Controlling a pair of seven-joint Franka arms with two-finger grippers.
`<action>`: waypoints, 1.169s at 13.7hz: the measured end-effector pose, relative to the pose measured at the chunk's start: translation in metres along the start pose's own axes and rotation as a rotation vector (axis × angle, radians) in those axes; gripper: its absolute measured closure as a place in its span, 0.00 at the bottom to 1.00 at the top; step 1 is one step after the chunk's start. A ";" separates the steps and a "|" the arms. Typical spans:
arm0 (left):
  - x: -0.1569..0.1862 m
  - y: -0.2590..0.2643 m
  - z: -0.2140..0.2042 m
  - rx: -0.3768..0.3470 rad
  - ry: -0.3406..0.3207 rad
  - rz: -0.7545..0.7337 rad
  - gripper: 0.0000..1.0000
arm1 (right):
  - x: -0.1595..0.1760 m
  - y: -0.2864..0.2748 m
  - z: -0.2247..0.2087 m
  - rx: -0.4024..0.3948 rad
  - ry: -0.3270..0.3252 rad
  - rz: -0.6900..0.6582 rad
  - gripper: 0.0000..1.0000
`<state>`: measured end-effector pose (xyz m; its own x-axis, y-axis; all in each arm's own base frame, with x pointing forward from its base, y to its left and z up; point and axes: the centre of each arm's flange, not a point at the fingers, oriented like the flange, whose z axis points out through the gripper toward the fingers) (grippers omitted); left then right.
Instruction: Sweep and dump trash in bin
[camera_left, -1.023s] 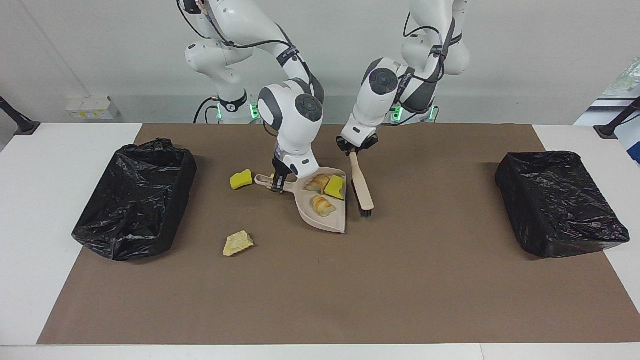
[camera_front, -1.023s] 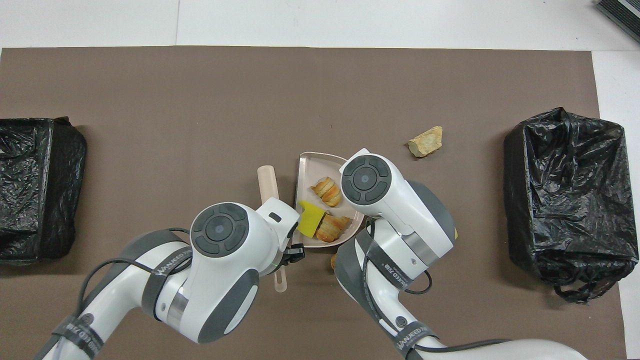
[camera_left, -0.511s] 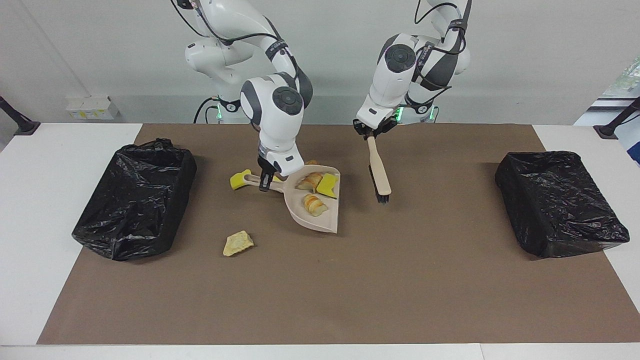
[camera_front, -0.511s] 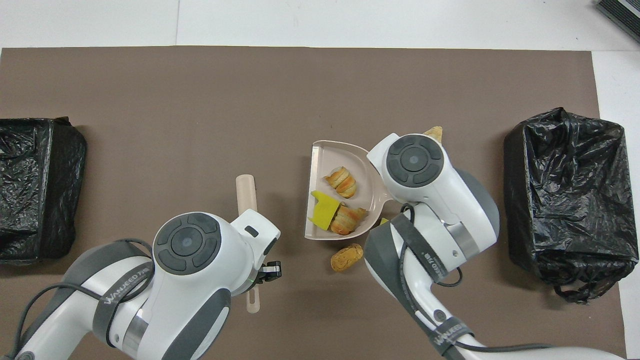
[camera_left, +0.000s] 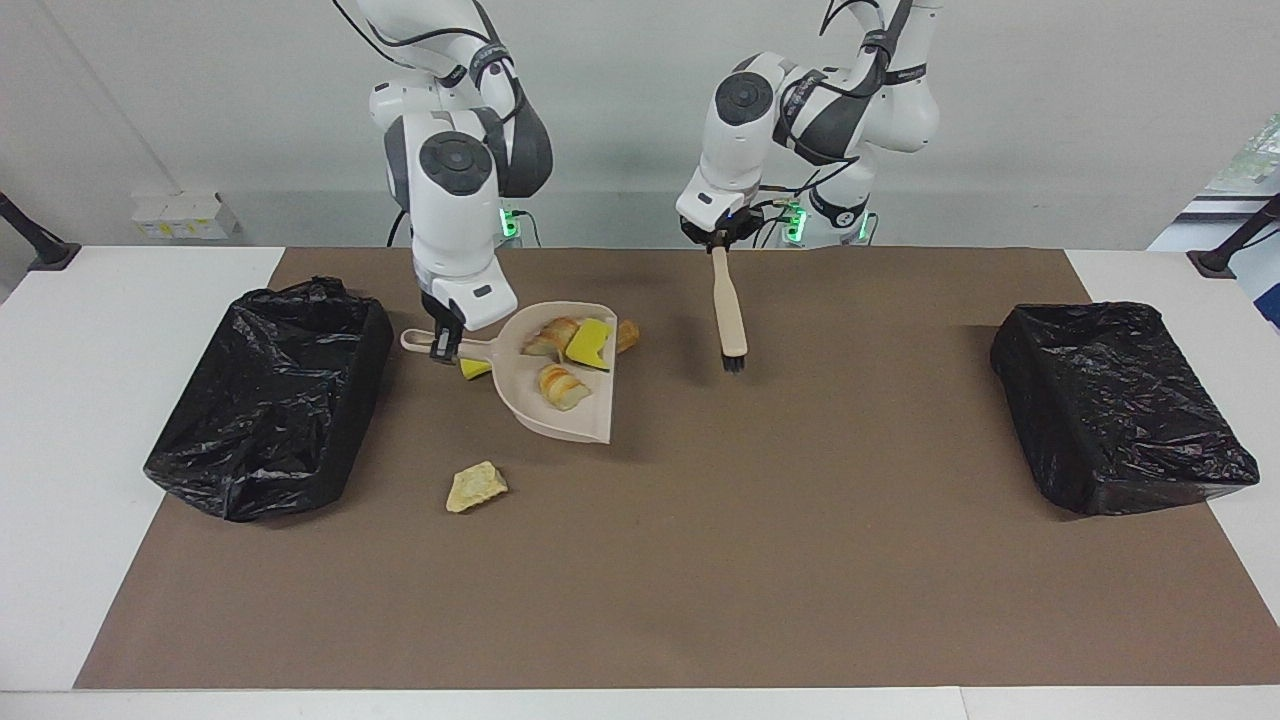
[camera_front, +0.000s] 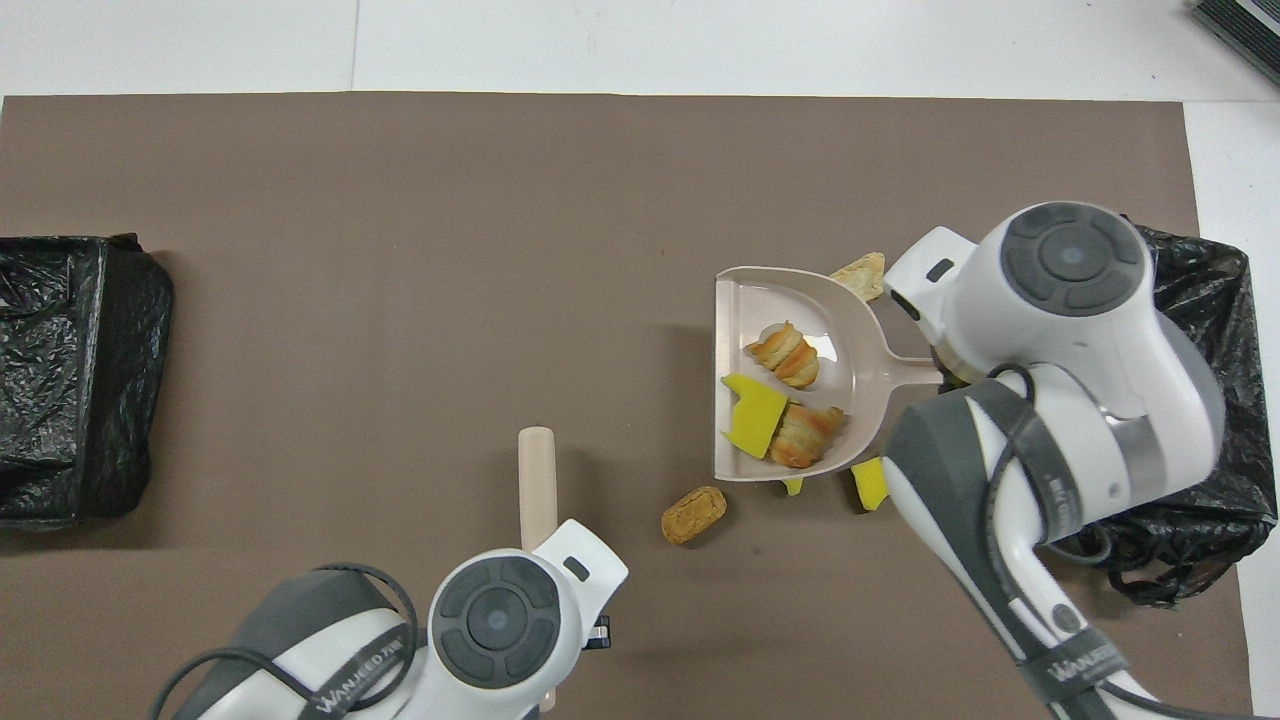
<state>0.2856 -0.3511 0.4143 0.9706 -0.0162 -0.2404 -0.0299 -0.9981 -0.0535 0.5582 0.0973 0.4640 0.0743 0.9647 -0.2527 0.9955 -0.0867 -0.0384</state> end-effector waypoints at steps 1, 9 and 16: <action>-0.016 0.009 0.010 0.000 0.012 0.013 0.74 | -0.023 0.004 0.003 0.011 -0.001 0.009 0.68; -0.087 0.032 0.075 -0.050 0.027 -0.008 0.74 | -0.177 0.019 0.032 0.023 -0.238 0.120 0.68; -0.083 0.035 0.078 -0.106 0.020 -0.049 0.74 | -0.304 0.003 0.019 -0.046 -0.247 0.078 0.68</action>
<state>0.1850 -0.3796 0.3573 0.9748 0.0324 -0.2206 0.0419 -0.9984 0.0384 0.5370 -0.2008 0.5225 0.1399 0.8649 -0.4820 0.9894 -0.1414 0.0334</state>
